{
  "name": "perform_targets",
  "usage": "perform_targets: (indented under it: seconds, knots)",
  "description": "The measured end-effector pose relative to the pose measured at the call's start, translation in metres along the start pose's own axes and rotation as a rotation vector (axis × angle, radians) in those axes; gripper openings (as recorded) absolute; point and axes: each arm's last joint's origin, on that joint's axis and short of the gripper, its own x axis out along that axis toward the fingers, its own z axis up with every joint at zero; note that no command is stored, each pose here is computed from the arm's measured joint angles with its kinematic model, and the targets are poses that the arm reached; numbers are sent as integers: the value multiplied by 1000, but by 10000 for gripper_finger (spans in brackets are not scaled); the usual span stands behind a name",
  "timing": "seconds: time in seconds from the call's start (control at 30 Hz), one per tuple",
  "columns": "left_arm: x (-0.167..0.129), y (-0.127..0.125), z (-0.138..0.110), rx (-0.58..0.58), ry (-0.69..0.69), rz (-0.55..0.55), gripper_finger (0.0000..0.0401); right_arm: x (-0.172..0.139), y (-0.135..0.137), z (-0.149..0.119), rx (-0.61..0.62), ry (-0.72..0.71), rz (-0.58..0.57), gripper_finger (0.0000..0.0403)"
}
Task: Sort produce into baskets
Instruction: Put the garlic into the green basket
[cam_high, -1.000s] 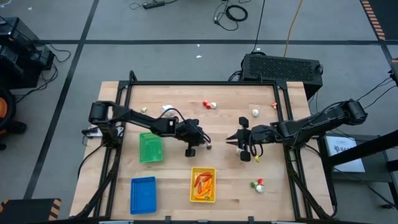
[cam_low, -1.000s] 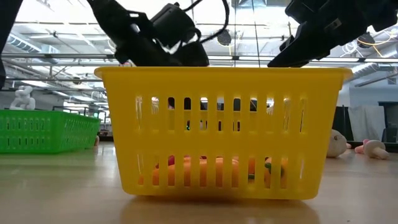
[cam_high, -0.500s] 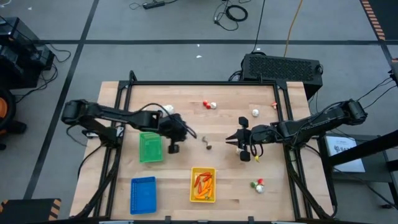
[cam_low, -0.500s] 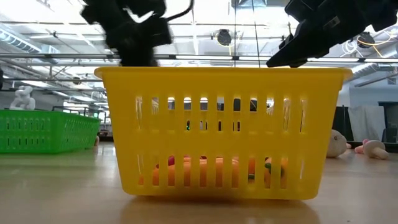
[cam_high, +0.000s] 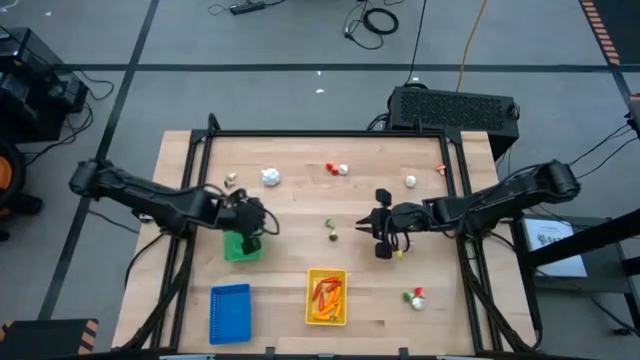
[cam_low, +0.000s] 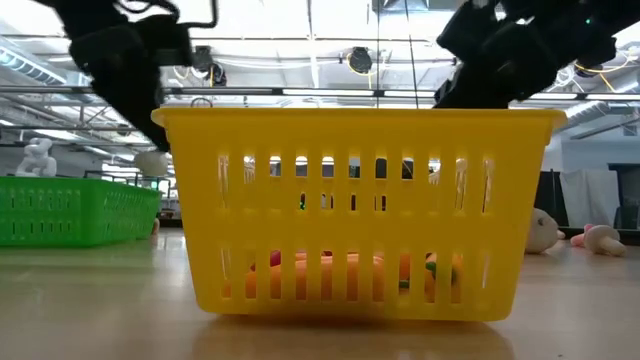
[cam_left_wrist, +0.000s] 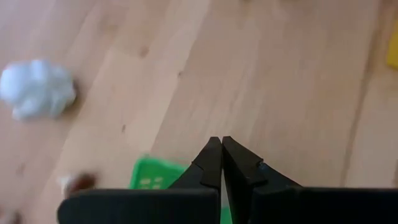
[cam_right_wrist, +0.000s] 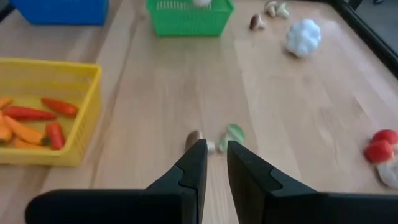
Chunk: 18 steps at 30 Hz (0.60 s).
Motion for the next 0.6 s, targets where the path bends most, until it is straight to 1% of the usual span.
perform_targets:
  seconds: [0.13,0.23,0.43,0.6]
  knots:
    - [6,-1,-25,-95,14,44,8,5,-3,-2,3,13,-12,54]
    - [9,-3,-37,-118,30,60,8,6,-4,-1,10,3,-17,54]
    - [9,-6,-40,-107,-13,96,8,5,-4,2,16,-24,-15,54]
    - [8,-6,-41,-104,-4,102,12,5,-4,2,17,-27,-14,54]
